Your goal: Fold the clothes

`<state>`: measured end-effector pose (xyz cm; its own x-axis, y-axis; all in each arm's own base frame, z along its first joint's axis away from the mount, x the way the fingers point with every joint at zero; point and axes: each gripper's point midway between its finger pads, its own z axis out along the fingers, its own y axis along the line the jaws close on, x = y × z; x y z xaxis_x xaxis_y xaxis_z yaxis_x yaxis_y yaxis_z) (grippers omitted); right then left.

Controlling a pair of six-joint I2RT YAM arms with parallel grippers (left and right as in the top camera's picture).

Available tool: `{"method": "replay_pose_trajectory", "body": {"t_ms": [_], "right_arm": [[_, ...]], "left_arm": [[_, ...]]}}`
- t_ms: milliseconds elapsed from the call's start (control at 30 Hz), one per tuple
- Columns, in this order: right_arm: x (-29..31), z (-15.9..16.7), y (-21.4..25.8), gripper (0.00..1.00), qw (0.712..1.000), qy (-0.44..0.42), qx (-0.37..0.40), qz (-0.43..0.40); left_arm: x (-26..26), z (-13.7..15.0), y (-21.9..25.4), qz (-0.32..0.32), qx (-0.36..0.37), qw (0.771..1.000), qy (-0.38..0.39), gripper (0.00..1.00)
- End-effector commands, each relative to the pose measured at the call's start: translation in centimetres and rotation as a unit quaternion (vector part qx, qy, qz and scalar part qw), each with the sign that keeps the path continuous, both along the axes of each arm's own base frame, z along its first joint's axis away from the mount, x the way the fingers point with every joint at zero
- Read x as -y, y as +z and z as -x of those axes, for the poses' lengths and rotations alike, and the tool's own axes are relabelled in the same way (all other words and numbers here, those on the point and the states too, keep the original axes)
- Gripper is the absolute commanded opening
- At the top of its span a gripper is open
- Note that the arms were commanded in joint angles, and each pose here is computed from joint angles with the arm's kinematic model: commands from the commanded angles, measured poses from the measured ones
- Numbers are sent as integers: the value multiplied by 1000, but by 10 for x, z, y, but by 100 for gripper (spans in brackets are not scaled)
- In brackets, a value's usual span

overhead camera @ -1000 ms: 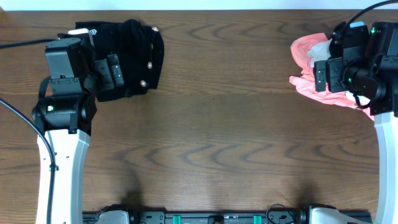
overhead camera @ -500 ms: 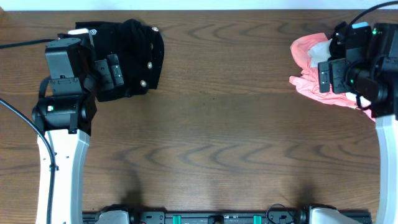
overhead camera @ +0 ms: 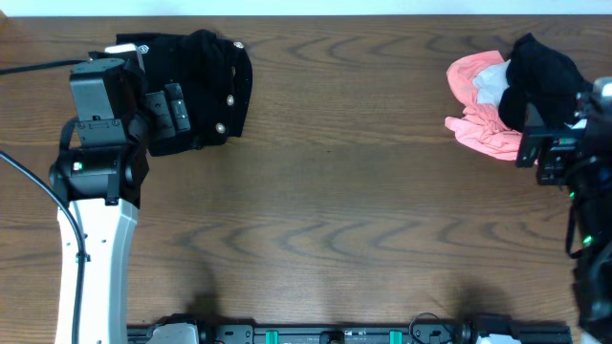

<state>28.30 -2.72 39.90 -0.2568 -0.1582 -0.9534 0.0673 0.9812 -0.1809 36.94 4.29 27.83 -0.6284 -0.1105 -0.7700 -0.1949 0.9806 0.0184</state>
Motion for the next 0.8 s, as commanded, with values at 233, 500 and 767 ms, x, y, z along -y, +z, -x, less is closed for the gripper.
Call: {"method": "replay_pose_trajectory", "body": {"t_ms": [233, 500, 767], "right_arm": [[-35, 9, -106, 99, 994, 95, 54, -26], [-38, 24, -147, 99, 988, 102, 113, -17], [-29, 29, -177, 99, 988, 70, 129, -38]], "left_arm": [[-1, 0, 3, 5, 4, 1000, 6, 98], [-1, 0, 3, 5, 4, 1000, 6, 98], [-1, 0, 3, 5, 4, 1000, 6, 98]]}}
